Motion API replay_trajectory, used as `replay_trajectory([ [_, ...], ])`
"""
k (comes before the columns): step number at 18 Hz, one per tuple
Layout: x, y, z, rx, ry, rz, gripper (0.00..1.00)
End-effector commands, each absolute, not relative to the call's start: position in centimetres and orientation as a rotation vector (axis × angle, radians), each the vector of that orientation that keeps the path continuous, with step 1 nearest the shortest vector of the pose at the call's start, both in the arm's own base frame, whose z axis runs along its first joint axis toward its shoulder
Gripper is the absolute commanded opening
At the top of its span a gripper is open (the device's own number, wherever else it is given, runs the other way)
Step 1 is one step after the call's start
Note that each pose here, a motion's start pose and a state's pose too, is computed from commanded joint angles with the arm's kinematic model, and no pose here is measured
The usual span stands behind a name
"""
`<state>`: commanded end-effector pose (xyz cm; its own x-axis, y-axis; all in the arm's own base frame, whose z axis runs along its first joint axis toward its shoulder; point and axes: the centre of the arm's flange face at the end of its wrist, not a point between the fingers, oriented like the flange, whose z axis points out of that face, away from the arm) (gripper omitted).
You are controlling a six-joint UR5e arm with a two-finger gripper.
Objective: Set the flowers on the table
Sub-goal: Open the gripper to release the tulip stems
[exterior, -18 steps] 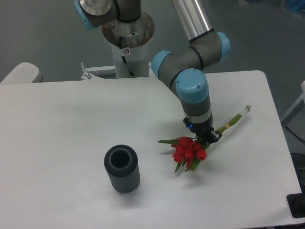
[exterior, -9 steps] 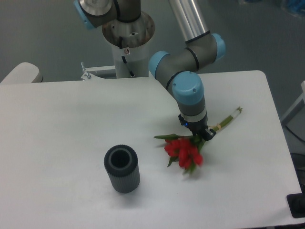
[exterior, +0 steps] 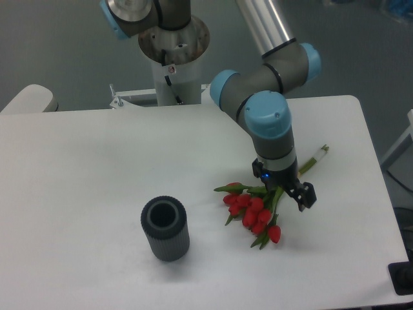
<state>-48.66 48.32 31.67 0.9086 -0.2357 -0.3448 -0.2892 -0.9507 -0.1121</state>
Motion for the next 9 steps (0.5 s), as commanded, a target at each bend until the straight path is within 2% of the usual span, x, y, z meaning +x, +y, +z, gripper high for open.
replay_trajectory([
  [4, -48.5, 51.8, 33.9, -2.844, 0.35, 0.526, 1.0],
  [9, -48.1, 53.1, 37.2, -2.746, 0.322, 0.522, 1.0],
])
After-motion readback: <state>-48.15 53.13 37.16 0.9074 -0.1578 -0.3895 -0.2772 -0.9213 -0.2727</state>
